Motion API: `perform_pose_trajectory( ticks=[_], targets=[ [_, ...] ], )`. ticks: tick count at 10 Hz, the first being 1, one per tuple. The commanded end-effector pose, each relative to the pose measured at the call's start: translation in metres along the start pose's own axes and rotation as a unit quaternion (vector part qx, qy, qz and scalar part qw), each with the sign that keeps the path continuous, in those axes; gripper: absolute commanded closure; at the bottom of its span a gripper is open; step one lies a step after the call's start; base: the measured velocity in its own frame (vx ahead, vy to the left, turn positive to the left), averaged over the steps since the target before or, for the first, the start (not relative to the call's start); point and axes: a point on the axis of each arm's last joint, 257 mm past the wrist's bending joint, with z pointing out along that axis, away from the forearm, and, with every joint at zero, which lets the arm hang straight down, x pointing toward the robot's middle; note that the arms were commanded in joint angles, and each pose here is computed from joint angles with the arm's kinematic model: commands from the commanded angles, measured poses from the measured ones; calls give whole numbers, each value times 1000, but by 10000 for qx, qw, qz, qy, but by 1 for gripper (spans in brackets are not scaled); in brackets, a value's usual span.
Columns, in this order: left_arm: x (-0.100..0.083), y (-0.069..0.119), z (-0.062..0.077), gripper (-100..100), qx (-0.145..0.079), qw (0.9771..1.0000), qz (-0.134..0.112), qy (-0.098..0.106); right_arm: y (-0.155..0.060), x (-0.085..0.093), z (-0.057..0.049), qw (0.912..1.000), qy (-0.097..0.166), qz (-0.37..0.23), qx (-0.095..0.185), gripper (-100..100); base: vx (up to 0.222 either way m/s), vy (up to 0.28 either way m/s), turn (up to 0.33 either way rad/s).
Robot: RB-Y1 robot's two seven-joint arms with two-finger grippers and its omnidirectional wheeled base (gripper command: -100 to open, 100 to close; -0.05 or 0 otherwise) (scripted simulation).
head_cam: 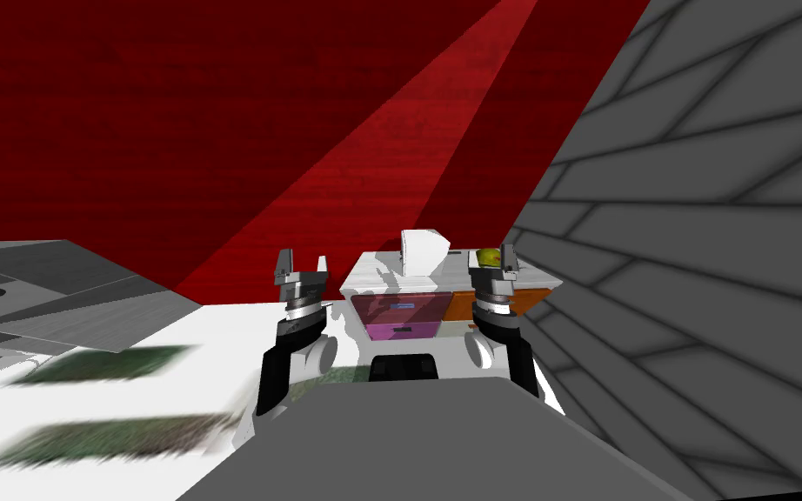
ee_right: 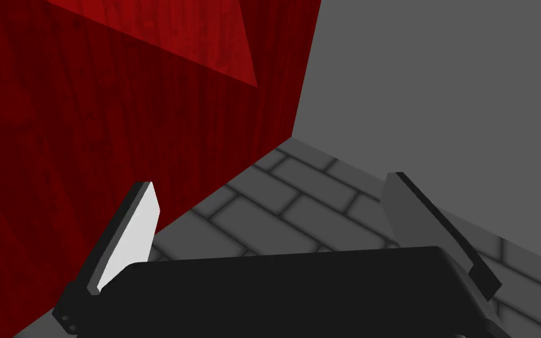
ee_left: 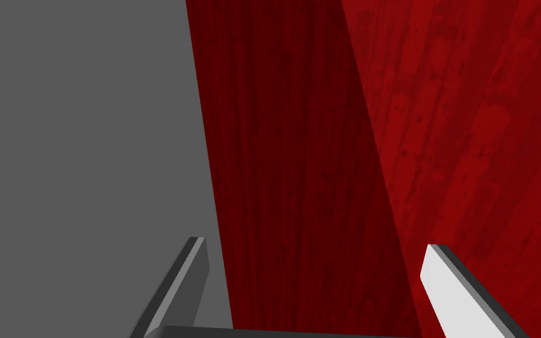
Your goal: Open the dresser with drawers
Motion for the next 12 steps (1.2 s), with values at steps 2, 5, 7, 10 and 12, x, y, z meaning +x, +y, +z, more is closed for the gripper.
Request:
perform_pose_trajectory(
  ticks=[2,5,7,10,12],
  targets=[
    [0,0,0,0,0,10000,0,0,0,0,0,10000,0,0,0,0,0,0,0],
    [0,0,0,0,1,10000,0,0,0,0,0,10000,0,0,-1,0,0,0,0],
    [0,0,0,0,2,10000,0,0,0,0,0,10000,0,0,-2,0,0,0,0],
    [0,0,0,0,2,10000,0,0,-6,3,-3,9996,158,250,50,-100,-1,4,32],
    [0,0,0,0,-1,10000,0,0,-14,3,-6,9978,227,608,124,-100,-22,23,126]
  ],
)
